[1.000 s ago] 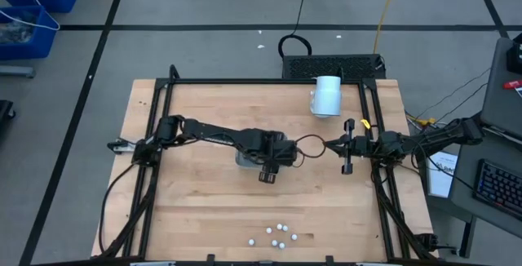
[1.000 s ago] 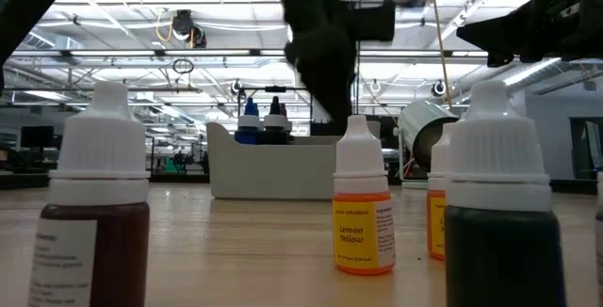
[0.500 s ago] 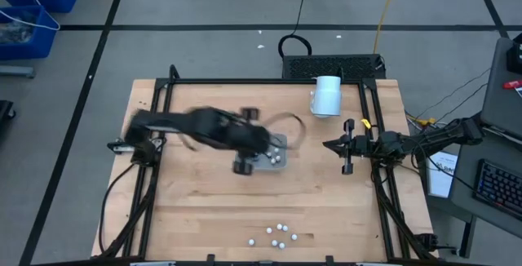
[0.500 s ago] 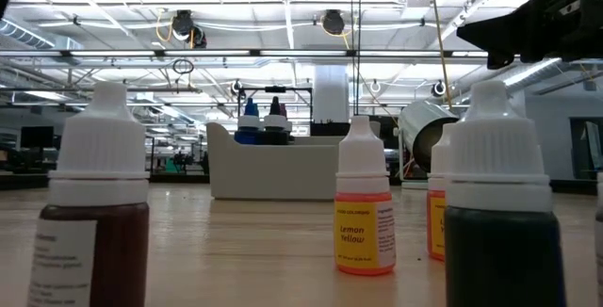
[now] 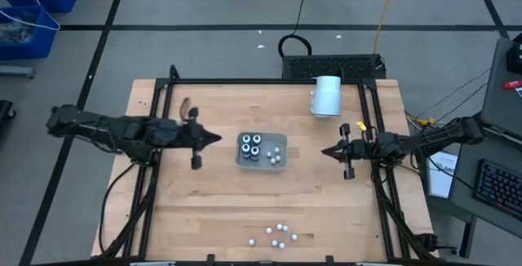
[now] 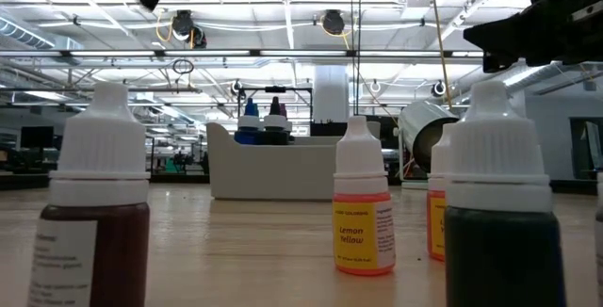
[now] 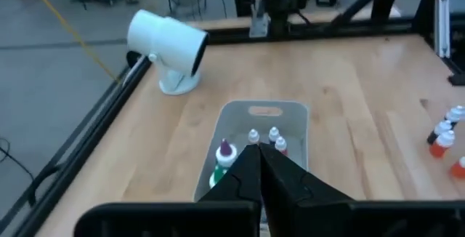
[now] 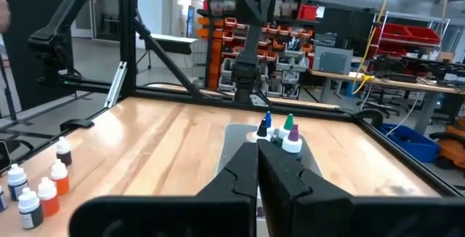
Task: Pick & Place food coloring
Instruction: Put the small violet food coloring bottle into the gray bin
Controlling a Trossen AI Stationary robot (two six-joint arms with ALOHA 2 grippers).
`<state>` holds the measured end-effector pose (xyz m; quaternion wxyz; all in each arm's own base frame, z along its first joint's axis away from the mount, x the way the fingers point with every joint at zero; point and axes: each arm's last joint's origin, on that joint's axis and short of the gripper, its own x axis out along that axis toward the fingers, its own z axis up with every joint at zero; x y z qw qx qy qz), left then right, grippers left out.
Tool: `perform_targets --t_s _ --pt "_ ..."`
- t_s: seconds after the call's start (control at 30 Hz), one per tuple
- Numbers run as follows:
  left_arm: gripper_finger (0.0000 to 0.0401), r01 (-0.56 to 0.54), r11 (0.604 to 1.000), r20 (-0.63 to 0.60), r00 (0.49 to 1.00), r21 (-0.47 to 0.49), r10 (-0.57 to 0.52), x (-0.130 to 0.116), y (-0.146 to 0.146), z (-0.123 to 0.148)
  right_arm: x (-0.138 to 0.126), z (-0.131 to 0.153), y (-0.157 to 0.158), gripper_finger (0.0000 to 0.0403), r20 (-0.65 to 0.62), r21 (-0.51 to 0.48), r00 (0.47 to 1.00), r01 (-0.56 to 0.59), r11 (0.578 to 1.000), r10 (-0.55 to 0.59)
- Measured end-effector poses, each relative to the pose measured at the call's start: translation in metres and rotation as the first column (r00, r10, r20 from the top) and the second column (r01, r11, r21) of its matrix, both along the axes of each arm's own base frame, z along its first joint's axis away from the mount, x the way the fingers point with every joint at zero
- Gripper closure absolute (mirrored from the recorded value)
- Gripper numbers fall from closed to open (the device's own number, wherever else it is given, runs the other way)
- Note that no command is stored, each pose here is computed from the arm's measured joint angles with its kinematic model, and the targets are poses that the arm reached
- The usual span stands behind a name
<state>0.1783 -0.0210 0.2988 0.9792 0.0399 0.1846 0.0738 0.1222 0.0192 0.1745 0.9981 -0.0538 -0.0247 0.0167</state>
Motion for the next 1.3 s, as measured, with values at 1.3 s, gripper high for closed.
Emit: perform_targets --t_s 1.3 --pt "0.0362 -0.218 0.967 0.310 0.936 0.133 0.169 -0.068 0.031 -0.121 0.175 0.085 0.185 0.0403 -0.911 -0.032 0.412 -0.145 0.989 0.031"
